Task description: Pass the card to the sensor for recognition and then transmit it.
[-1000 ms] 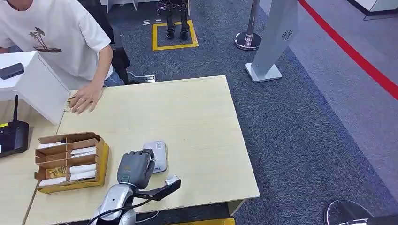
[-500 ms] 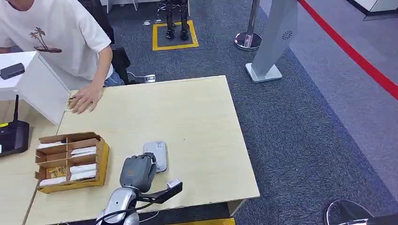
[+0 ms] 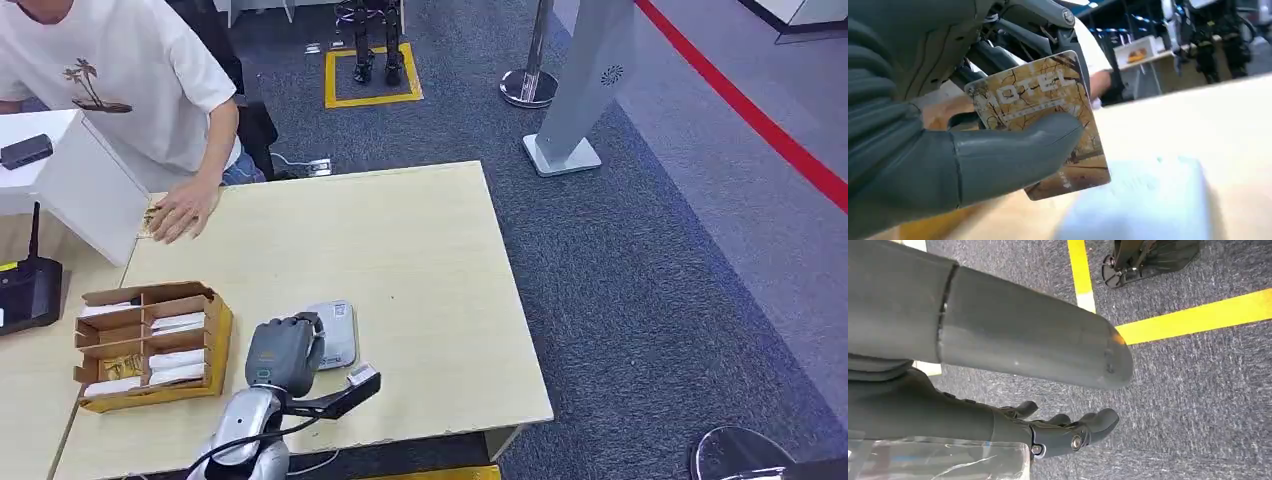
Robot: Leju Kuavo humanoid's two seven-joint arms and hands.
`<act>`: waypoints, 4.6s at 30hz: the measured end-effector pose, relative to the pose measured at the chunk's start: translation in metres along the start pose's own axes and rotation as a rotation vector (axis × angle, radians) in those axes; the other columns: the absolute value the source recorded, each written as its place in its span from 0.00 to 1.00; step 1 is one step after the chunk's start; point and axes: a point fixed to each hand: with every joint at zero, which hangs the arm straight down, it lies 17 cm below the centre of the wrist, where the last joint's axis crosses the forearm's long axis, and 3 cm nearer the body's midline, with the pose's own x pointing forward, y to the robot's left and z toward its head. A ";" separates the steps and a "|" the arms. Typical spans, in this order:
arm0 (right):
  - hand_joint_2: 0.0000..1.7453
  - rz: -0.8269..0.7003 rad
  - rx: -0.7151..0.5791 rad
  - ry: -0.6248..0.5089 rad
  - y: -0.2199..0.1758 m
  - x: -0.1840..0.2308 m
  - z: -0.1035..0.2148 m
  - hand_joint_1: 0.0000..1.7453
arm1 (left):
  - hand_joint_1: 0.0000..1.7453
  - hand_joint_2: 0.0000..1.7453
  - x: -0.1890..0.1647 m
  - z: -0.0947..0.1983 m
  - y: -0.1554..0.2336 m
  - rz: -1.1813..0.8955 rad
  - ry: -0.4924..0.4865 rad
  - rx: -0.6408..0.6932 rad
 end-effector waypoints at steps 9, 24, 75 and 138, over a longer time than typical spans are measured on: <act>1.00 0.011 0.004 -0.001 0.001 0.000 0.000 0.00 | 1.00 1.00 -0.058 -0.033 0.084 -0.083 0.091 0.156; 1.00 0.052 0.010 -0.013 0.002 0.002 0.000 0.00 | 1.00 1.00 -0.156 -0.072 0.169 -0.200 0.277 0.257; 1.00 0.046 0.016 -0.011 0.003 0.002 0.000 0.00 | 0.00 1.00 -0.163 -0.105 0.186 -0.222 0.245 0.217; 1.00 -0.028 -0.005 0.005 -0.006 -0.004 -0.001 0.00 | 0.00 1.00 -0.057 0.041 0.043 0.138 -0.107 -0.059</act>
